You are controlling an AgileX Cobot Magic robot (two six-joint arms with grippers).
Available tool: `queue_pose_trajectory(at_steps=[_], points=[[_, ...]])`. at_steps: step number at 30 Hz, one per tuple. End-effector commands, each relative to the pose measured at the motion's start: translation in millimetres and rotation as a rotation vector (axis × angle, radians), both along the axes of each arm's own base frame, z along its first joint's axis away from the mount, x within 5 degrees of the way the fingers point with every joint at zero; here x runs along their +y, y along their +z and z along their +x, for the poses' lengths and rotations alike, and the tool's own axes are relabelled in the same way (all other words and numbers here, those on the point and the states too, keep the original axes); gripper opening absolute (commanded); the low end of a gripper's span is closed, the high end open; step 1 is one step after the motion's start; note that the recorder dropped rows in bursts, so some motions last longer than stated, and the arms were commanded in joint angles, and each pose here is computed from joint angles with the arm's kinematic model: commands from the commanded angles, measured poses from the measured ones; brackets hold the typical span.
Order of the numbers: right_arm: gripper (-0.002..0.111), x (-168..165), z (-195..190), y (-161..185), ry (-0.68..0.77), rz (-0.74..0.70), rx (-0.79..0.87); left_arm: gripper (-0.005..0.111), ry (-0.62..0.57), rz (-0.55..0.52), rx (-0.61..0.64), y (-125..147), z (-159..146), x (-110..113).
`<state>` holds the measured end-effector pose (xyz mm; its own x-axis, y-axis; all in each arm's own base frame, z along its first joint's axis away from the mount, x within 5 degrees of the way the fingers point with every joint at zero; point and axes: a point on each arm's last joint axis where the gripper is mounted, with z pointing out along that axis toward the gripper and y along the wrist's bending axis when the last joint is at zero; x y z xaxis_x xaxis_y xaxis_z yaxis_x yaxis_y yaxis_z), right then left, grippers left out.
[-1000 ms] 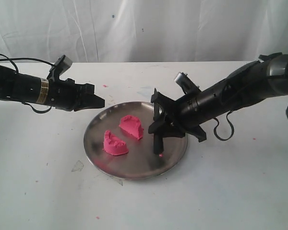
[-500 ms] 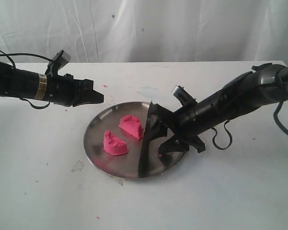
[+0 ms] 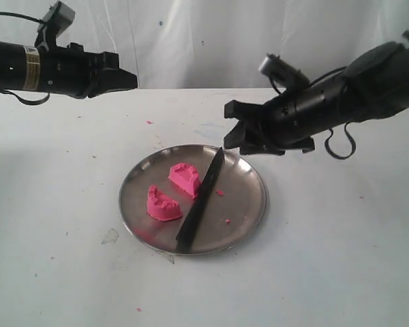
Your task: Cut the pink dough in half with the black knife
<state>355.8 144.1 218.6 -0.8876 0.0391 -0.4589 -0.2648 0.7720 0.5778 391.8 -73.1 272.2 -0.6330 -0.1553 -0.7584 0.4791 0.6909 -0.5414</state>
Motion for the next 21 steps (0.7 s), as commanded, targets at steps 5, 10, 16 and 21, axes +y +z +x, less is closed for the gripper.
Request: queue_pose_trajectory(at_steps=[5, 10, 16, 21], points=[[0.0, -21.2, -36.9, 98.1, -0.025, -0.064, -0.379, 0.0, 0.047, 0.007, -0.081, 36.9, -25.7, 4.6], [0.0, -38.5, -67.4, 112.3, -0.028, -0.191, -0.513, 0.0, 0.031, 0.013, -0.074, 35.1, -42.7, 4.2], [0.0, -56.0, -110.9, 101.2, -0.069, -0.24, -0.561, 0.0, 0.009, 0.008, -0.036, 24.1, -49.1, 2.8], [0.0, -67.1, -143.1, 114.9, -0.116, -0.222, -0.659, 0.0, -0.001, 0.006, -0.038, 24.4, -49.6, 2.2]])
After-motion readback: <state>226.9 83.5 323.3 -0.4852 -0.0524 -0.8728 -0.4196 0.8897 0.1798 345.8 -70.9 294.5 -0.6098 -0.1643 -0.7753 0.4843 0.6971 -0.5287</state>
